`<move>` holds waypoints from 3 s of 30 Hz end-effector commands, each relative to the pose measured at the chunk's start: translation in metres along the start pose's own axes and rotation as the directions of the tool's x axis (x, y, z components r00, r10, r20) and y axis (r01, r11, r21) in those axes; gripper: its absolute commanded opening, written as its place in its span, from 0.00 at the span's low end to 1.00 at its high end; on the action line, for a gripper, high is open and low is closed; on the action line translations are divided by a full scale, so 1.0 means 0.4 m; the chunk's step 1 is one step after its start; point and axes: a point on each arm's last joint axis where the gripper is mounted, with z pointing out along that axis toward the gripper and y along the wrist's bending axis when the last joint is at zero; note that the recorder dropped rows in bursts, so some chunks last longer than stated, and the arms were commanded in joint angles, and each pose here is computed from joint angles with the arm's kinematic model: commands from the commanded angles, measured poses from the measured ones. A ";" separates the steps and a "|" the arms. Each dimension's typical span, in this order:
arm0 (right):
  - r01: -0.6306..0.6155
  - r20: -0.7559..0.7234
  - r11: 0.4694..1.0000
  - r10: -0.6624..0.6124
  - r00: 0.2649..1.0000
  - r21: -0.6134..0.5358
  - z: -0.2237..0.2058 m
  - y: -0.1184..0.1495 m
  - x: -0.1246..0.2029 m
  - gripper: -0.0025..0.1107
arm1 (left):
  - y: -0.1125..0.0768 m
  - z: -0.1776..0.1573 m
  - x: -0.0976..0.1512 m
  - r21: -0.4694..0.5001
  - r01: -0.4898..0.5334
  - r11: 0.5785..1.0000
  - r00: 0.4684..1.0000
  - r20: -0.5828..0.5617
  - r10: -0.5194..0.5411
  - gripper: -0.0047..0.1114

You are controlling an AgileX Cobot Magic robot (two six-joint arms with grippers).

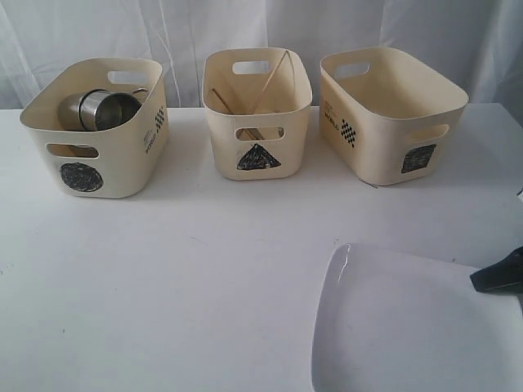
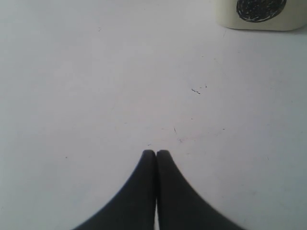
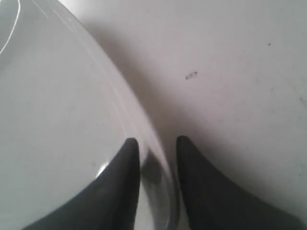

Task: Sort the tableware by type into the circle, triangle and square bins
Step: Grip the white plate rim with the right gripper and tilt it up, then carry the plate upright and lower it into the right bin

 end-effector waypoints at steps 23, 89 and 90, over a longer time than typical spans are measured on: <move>-0.058 -0.164 0.976 0.023 0.986 -0.210 0.135 0.258 -0.133 0.02 | -0.001 0.001 0.003 0.005 0.000 1.000 1.000 -0.002 0.000 0.04; -0.274 0.802 0.957 0.089 0.591 0.096 -0.378 -0.029 -0.680 0.02 | -0.001 0.001 0.003 0.005 0.000 1.000 1.000 -0.002 0.000 0.04; -0.265 0.798 0.957 0.068 0.599 0.118 -0.371 -0.039 -0.678 0.02 | -0.001 0.001 0.003 0.005 0.000 1.000 1.000 -0.002 0.000 0.04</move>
